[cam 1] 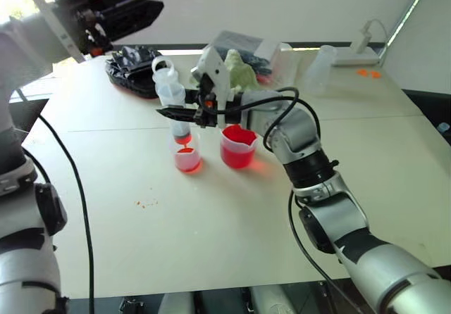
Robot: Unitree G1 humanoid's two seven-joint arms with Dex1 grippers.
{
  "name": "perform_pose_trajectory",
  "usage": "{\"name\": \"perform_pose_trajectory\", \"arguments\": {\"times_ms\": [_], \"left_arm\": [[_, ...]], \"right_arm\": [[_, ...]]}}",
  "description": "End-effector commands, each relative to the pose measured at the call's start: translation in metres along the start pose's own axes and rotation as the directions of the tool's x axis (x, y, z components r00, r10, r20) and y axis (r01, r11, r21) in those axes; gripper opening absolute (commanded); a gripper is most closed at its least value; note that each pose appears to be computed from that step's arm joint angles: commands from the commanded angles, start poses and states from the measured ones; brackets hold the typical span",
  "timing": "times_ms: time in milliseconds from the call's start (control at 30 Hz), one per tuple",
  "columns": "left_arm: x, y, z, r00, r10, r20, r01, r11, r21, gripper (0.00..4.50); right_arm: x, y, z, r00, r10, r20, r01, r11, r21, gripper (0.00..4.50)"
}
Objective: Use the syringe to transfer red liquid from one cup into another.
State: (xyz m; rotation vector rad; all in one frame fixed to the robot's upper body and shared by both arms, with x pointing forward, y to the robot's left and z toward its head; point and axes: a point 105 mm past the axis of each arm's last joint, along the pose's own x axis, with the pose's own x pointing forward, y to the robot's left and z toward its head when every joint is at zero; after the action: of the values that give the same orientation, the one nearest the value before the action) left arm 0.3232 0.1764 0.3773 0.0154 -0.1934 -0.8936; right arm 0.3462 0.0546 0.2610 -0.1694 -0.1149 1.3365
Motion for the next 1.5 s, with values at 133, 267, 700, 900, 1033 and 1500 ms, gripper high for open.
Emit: {"name": "perform_pose_trajectory", "arguments": {"times_ms": [133,267,700,900,1033,1500], "left_arm": [[-0.019,-0.012,-0.001,0.994,-0.034,-0.099,0.041,0.997,0.061,3.91],[-0.027,-0.018,0.001,0.992,-0.051,-0.119,0.058,0.997,0.056,3.91],[-0.047,-0.024,-0.013,0.971,0.001,-0.241,0.008,0.999,0.037,2.72],[-0.047,-0.022,-0.028,0.956,0.015,-0.294,-0.005,0.999,0.034,2.72],[-0.04,-0.022,-0.035,0.954,0.009,-0.298,0.002,0.999,0.038,2.72],[-0.023,-0.01,-0.05,0.956,0.043,-0.291,-0.028,0.998,0.056,2.18]], "right_arm": [[0.002,0.0,0.007,0.999,0.006,0.033,-0.005,1.0,-0.019,1.68],[0.002,-0.002,0.004,1.0,0.002,0.028,-0.002,1.0,-0.016,1.68],[0.005,-0.007,0.001,1.0,-0.005,0.026,0.005,1.0,-0.011,1.68],[0.006,-0.005,0.003,0.999,0.004,0.035,-0.004,1.0,-0.014,1.68],[0.006,-0.005,0.004,0.999,0.002,0.038,-0.002,1.0,-0.014,1.68],[0.004,-0.002,0.007,0.999,-0.002,0.045,0.003,1.0,-0.014,1.68]]}}
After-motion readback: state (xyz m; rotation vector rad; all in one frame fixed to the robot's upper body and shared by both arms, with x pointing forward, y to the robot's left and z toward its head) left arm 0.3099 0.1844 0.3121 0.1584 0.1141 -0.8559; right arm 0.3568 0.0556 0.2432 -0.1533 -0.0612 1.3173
